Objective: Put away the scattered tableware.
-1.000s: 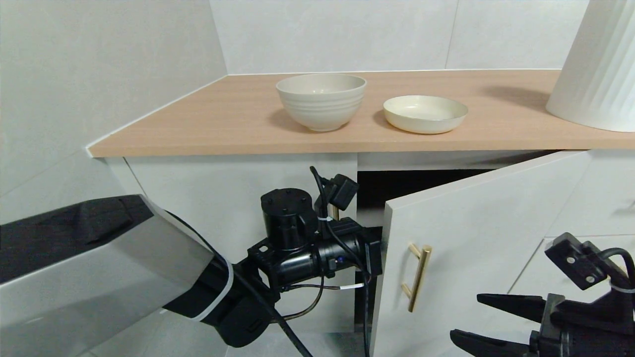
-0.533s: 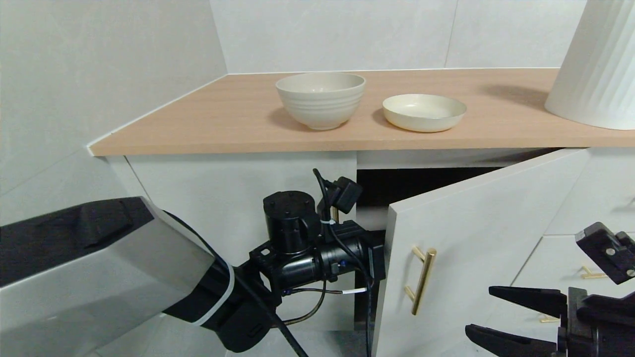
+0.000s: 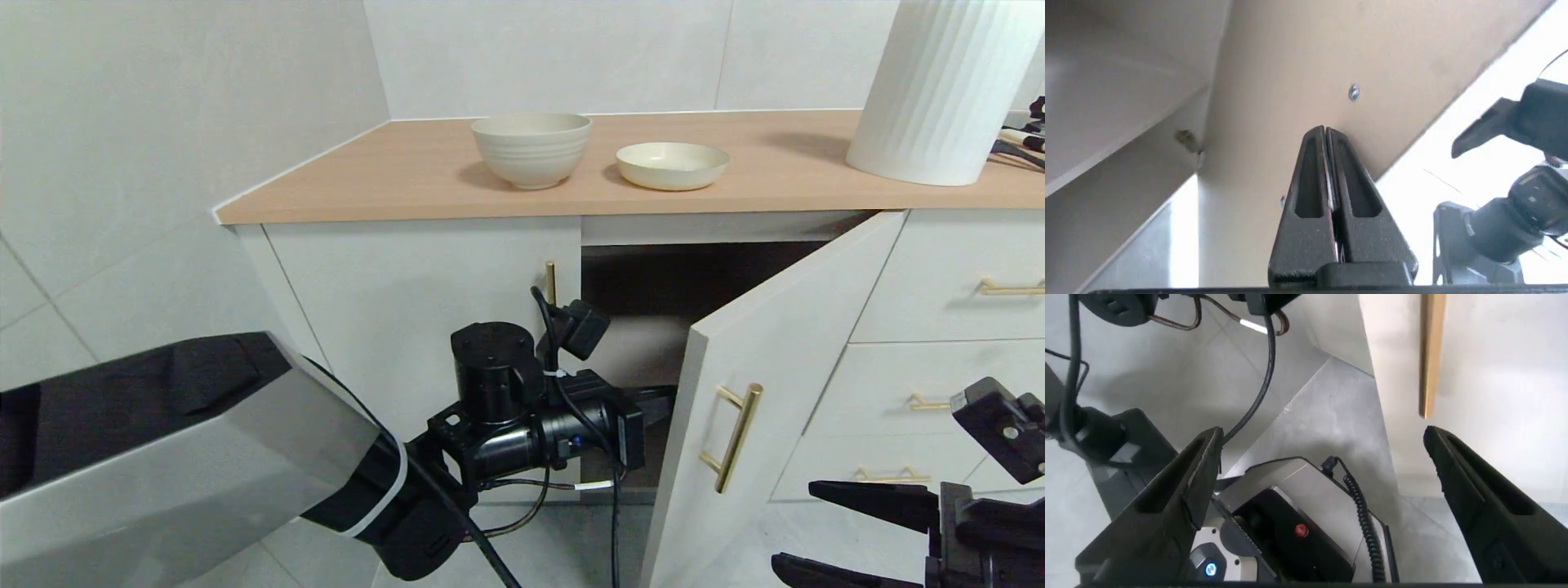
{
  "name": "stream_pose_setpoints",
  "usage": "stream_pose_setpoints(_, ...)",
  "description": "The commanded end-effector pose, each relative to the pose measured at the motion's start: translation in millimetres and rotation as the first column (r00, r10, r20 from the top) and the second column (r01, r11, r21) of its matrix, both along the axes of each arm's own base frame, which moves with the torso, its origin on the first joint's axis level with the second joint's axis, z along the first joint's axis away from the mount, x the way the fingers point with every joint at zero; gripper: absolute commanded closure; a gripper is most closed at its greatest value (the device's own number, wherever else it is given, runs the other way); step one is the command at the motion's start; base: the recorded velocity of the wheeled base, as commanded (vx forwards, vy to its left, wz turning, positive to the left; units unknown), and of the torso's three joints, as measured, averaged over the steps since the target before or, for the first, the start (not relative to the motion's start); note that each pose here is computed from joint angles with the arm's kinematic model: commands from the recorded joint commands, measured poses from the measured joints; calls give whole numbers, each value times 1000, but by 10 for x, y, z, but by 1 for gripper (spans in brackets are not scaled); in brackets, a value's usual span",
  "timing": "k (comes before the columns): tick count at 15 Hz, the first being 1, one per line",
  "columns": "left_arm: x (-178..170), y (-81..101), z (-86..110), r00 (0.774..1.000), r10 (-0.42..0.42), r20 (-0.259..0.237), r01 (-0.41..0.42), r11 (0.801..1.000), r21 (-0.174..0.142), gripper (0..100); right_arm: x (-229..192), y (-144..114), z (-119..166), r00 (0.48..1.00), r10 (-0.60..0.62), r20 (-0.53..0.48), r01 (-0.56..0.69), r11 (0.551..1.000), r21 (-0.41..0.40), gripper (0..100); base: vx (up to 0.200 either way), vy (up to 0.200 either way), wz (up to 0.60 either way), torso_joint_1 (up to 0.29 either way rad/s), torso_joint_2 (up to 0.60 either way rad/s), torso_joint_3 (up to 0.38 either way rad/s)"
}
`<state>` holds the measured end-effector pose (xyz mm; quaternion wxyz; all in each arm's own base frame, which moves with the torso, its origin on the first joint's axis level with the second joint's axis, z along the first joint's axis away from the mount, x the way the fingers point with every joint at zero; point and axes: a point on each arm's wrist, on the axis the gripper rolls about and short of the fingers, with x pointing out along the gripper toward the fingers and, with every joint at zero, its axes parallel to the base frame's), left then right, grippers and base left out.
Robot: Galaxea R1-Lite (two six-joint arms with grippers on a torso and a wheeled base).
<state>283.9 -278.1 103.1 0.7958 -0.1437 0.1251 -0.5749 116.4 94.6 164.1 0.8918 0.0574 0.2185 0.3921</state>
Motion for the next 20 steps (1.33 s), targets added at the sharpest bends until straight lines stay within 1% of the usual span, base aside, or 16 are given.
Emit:
stream_pose_setpoints(1,31,-18,-19,1000,4,1,-4,1000,-2,100,6,5,-5,1000,0,-2,0,1000,-2,0,0,0,0,0,0,0)
stream_pose_setpoints(3,78,-61,-56,1000,4,3,-4,1000,-4,100,6,5,-5,1000,1,-2,-1,1000,-2,0,0,0,0,0,0,0)
stream_pose_setpoints(7,112,-92,-71,1000,4,7,-4,1000,-7,100,11,9,-5,1000,1,-4,-1,1000,-2,0,0,0,0,0,0,0)
stream_pose_setpoints(9,139,-108,-100,1000,7,3,-7,1000,-7,100,11,9,-5,1000,1,-5,-1,1000,-2,0,-200,0,0,0,0,2)
stream_pose_setpoints(11,146,-113,-120,1000,15,2,-15,1000,-4,100,9,8,-3,1000,1,-2,-1,1000,-2,0,0,0,0,0,0,0)
stream_pose_setpoints(14,240,-186,-193,998,64,14,-64,998,-14,100,8,7,-5,1000,1,-4,-1,1000,-1,0,0,0,0,0,0,0)
stream_pose_setpoints(16,257,-199,-238,997,73,9,-73,997,-8,100,9,8,-1,1000,1,-1,-1,1000,-1,0,0,0,0,0,0,0)
stream_pose_setpoints(18,255,-195,-226,997,78,12,-78,997,-10,100,8,7,-5,1000,1,-2,-1,1000,-2,0,0,0,0,0,0,0)
stream_pose_setpoints(20,243,-204,-236,995,101,15,-101,995,-10,100,3,3,6,1000,1,2,-1,1000,2,0,0,0,0,0,0,0)
